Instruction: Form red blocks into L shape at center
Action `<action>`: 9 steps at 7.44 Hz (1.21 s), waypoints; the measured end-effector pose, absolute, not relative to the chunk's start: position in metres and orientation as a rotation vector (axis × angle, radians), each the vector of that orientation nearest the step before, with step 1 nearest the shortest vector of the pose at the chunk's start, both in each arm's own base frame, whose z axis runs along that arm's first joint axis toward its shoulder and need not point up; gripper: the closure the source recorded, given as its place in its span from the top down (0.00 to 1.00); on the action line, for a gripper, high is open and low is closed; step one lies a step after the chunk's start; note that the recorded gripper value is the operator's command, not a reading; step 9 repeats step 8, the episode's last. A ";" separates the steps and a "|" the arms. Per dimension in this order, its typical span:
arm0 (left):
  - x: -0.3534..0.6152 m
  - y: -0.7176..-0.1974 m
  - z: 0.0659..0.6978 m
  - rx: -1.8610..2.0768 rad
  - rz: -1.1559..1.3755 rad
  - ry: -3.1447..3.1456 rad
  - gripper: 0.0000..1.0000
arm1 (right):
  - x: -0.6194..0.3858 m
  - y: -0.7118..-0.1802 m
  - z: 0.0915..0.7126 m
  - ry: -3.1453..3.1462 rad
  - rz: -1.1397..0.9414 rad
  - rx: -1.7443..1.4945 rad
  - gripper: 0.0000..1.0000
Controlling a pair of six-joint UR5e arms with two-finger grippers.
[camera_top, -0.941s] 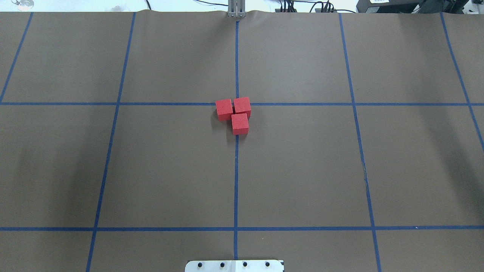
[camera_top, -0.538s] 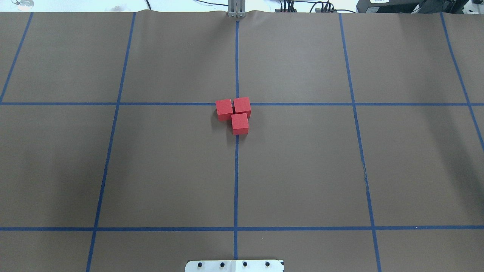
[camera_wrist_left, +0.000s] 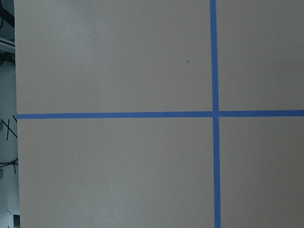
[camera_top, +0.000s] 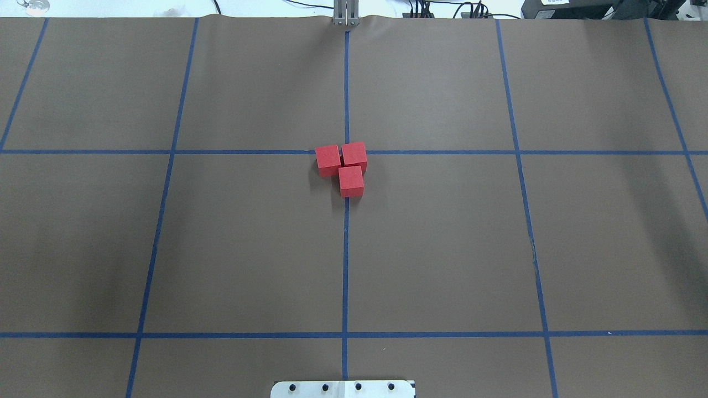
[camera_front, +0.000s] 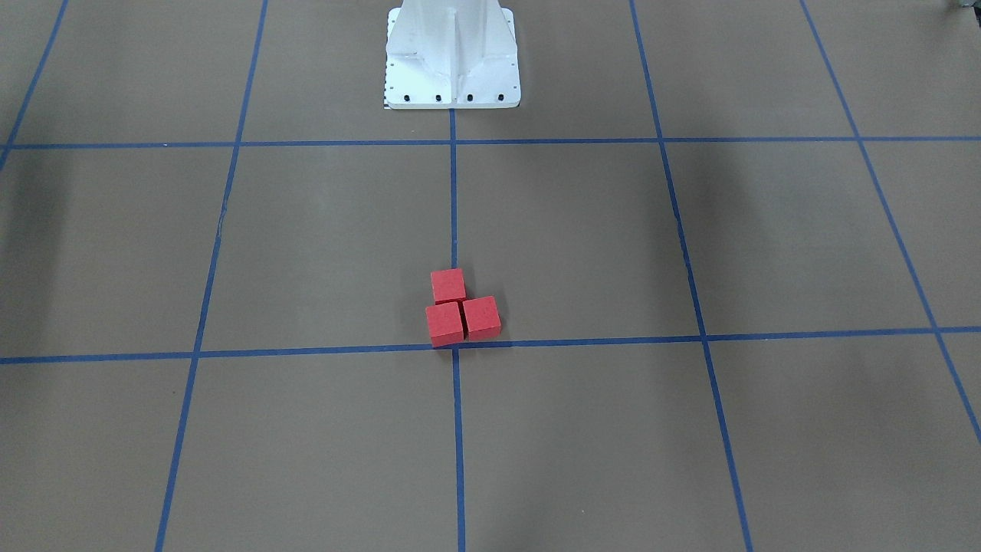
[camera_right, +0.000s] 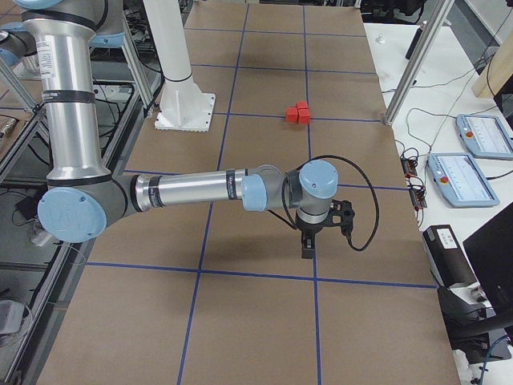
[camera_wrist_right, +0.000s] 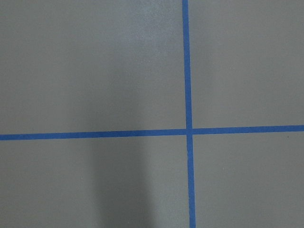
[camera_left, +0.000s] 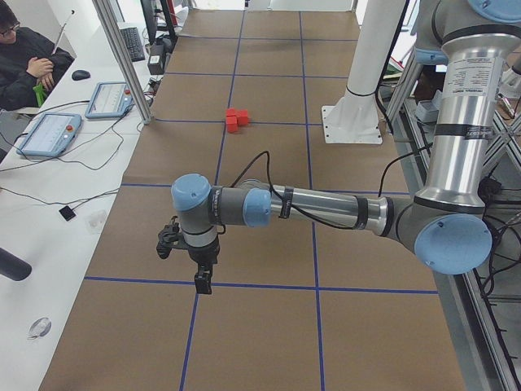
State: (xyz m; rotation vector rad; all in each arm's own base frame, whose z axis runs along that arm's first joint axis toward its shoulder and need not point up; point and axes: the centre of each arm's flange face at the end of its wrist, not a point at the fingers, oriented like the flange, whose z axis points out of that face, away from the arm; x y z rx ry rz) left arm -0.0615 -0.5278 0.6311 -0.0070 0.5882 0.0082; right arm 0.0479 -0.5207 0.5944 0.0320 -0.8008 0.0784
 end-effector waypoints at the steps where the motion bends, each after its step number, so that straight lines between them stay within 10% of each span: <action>1: -0.061 -0.526 0.637 -0.010 0.002 0.632 1.00 | 0.053 -0.514 0.602 -0.801 0.094 0.019 0.99; 9: -0.064 -0.518 0.625 0.015 -0.014 0.721 1.00 | 0.062 -0.503 0.616 -0.807 0.126 -0.006 0.99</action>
